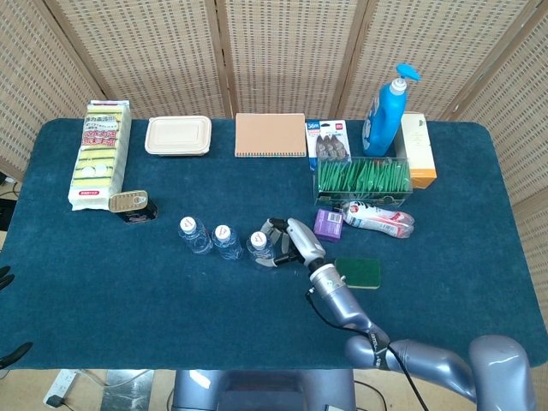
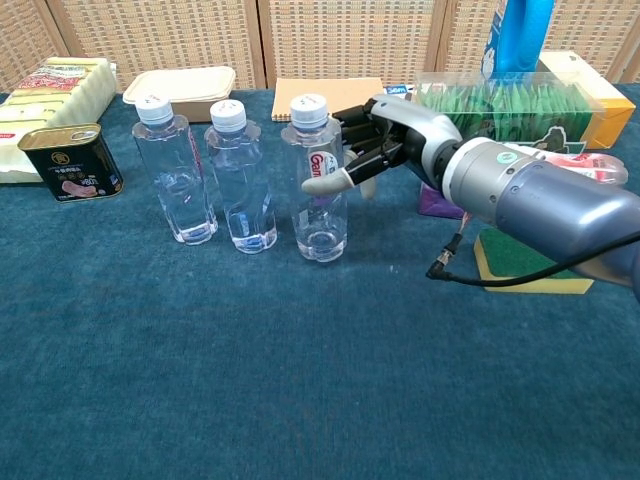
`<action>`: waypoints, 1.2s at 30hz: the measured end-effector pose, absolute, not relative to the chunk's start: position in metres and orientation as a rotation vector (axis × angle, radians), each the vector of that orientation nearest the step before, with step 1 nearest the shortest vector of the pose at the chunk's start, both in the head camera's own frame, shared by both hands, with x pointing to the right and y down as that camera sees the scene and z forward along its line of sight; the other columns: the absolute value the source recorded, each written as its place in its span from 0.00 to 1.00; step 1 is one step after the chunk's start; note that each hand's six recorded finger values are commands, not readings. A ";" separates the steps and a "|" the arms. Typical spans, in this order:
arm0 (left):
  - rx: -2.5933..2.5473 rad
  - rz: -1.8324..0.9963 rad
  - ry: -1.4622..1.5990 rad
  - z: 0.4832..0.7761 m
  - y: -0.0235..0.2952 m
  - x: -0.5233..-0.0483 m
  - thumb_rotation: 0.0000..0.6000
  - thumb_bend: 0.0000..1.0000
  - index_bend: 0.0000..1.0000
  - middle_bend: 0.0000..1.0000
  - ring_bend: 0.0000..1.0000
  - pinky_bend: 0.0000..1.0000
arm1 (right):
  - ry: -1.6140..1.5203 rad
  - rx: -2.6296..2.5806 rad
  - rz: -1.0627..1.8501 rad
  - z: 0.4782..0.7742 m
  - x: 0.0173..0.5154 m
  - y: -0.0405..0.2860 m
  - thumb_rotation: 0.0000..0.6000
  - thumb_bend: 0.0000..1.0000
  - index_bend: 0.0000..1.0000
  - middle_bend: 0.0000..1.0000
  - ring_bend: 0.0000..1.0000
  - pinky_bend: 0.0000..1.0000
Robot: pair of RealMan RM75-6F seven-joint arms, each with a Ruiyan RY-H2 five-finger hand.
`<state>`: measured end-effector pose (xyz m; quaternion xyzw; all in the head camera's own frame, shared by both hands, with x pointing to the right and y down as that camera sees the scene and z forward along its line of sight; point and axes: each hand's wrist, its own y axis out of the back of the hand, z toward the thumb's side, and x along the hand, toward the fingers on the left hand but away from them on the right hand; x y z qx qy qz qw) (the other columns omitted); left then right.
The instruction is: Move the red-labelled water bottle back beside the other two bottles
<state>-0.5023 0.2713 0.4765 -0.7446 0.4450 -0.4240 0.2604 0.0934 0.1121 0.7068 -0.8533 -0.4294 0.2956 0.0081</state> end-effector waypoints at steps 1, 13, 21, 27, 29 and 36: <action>-2.017 -1.148 1.206 0.477 0.271 -0.502 1.00 0.19 0.00 0.00 0.00 0.00 | -1.346 -2.671 0.923 0.707 0.092 0.113 1.00 0.27 0.55 0.61 0.52 0.66; -2.018 -1.143 1.216 0.475 0.271 -0.505 1.00 0.19 0.00 0.00 0.00 0.00 | -1.360 -2.677 0.943 0.714 0.086 0.117 1.00 0.27 0.49 0.52 0.43 0.62; -2.017 -1.142 1.216 0.475 0.271 -0.505 1.00 0.19 0.00 0.00 0.00 0.00 | -1.305 -2.710 0.943 0.711 0.089 0.118 1.00 0.26 0.31 0.32 0.26 0.55; -2.017 -1.140 1.215 0.474 0.273 -0.504 1.00 0.18 0.00 0.00 0.00 0.00 | -1.286 -2.714 0.944 0.710 0.093 0.120 1.00 0.26 0.31 0.31 0.25 0.54; -2.017 -1.139 1.216 0.474 0.273 -0.504 1.00 0.18 0.00 0.00 0.00 0.00 | -1.281 -2.711 0.934 0.708 0.095 0.120 1.00 0.26 0.31 0.31 0.25 0.54; -2.019 -1.137 1.215 0.474 0.273 -0.504 1.00 0.18 0.00 0.00 0.00 0.00 | -1.254 -2.697 0.891 0.699 0.098 0.123 1.00 0.26 0.29 0.30 0.24 0.52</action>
